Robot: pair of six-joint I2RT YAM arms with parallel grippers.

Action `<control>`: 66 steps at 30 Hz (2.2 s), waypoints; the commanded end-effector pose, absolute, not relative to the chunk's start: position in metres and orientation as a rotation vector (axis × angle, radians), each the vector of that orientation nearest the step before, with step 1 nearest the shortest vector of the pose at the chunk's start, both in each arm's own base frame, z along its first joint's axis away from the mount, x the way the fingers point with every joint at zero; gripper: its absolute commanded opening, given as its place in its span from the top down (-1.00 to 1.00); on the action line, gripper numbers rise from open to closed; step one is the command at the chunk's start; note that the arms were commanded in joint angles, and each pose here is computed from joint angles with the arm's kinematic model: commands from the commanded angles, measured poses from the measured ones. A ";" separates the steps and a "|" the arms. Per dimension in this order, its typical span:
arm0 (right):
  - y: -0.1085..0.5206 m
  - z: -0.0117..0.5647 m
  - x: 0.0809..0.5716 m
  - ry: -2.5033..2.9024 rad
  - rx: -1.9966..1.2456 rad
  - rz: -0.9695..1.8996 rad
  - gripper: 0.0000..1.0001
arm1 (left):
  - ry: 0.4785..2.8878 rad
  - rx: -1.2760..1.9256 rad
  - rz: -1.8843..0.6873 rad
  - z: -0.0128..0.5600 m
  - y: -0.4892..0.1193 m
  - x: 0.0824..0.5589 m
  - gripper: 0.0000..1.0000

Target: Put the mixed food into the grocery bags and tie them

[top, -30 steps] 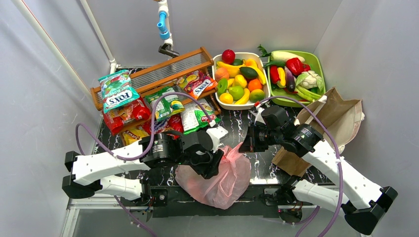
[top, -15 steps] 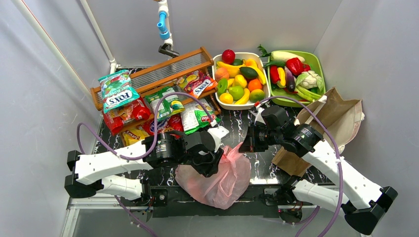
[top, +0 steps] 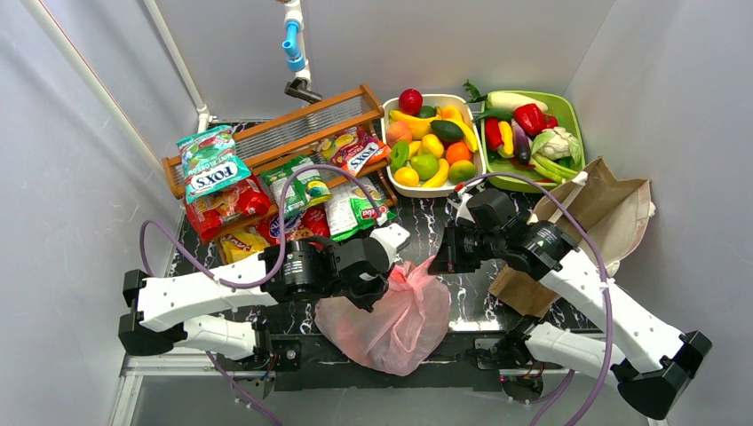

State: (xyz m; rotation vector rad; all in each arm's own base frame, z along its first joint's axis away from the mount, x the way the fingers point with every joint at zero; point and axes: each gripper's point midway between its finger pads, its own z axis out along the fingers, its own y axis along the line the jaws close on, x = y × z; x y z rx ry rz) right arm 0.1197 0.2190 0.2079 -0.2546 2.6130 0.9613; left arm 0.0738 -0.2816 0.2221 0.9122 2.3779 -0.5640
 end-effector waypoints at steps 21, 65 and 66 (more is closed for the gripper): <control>0.195 0.275 0.196 2.452 -0.153 0.707 0.97 | 2.296 0.629 -0.479 0.265 -0.182 0.090 1.00; 0.167 0.197 0.214 2.605 0.107 1.012 0.97 | 2.384 0.657 -0.564 0.240 -0.213 0.077 -0.11; 0.167 0.198 0.213 2.610 0.097 1.015 0.97 | 2.379 0.673 -0.548 0.245 -0.213 0.079 -0.17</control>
